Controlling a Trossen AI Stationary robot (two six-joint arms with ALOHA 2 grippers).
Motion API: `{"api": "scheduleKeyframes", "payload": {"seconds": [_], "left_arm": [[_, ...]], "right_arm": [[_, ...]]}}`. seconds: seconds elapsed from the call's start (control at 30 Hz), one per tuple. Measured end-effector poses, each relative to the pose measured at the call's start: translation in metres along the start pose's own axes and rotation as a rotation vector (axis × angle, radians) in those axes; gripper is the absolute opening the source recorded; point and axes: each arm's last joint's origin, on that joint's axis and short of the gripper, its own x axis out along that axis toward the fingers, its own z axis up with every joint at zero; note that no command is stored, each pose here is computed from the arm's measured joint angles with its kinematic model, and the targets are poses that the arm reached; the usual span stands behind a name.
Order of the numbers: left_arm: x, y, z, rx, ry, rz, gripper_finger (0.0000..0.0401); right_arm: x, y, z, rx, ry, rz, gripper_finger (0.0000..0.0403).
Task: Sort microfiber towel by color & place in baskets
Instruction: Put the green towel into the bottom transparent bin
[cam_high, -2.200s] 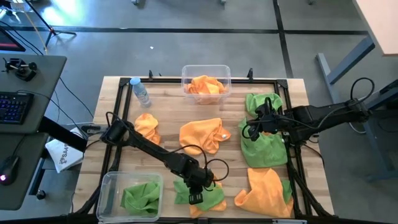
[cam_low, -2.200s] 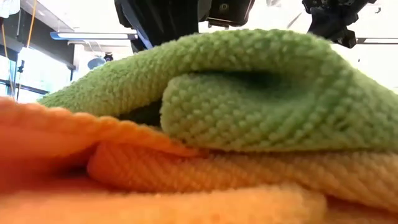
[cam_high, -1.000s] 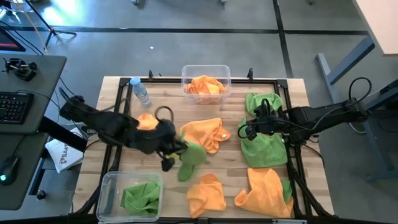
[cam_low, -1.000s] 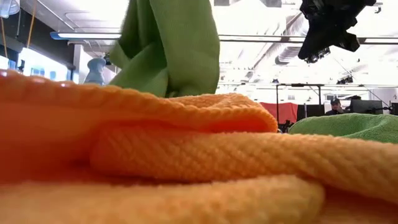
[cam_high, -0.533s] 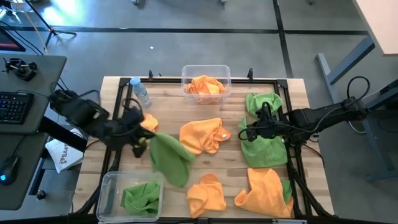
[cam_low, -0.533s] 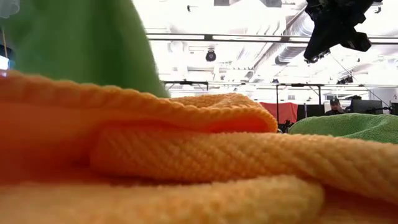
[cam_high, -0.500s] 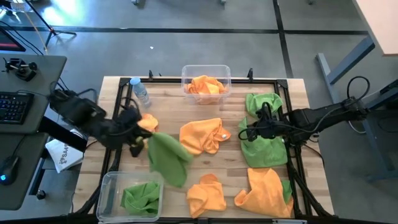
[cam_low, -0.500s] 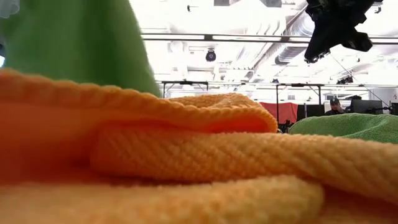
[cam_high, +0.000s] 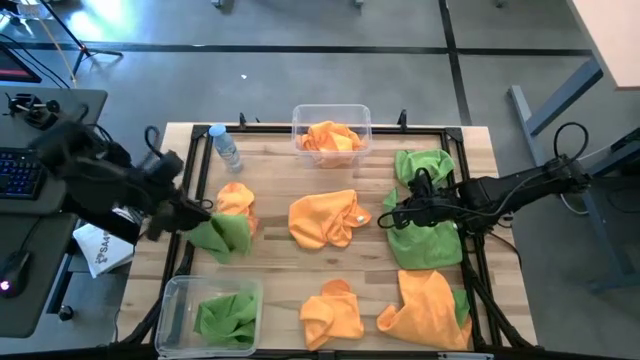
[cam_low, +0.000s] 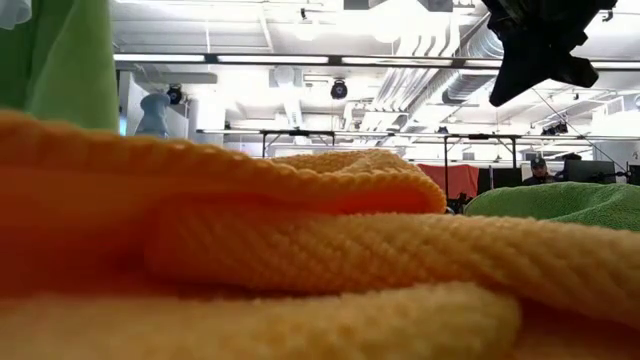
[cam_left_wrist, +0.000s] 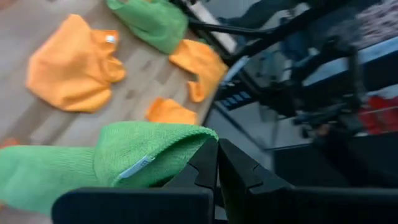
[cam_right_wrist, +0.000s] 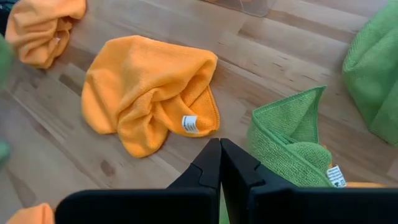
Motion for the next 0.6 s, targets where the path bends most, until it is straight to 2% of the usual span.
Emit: {"api": "scheduleKeyframes", "payload": {"seconds": [0.23,0.6], "left_arm": [[-0.022,0.002,0.010,-0.083,-0.028,-0.081,0.0000],[-0.016,-0.002,0.008,-0.072,-0.008,-0.074,0.0000]], "right_arm": [[0.000,-0.001,-0.001,-0.052,0.013,-0.011,0.0000],[0.000,-0.003,-0.001,-0.070,0.017,-0.022,0.0000]]}}
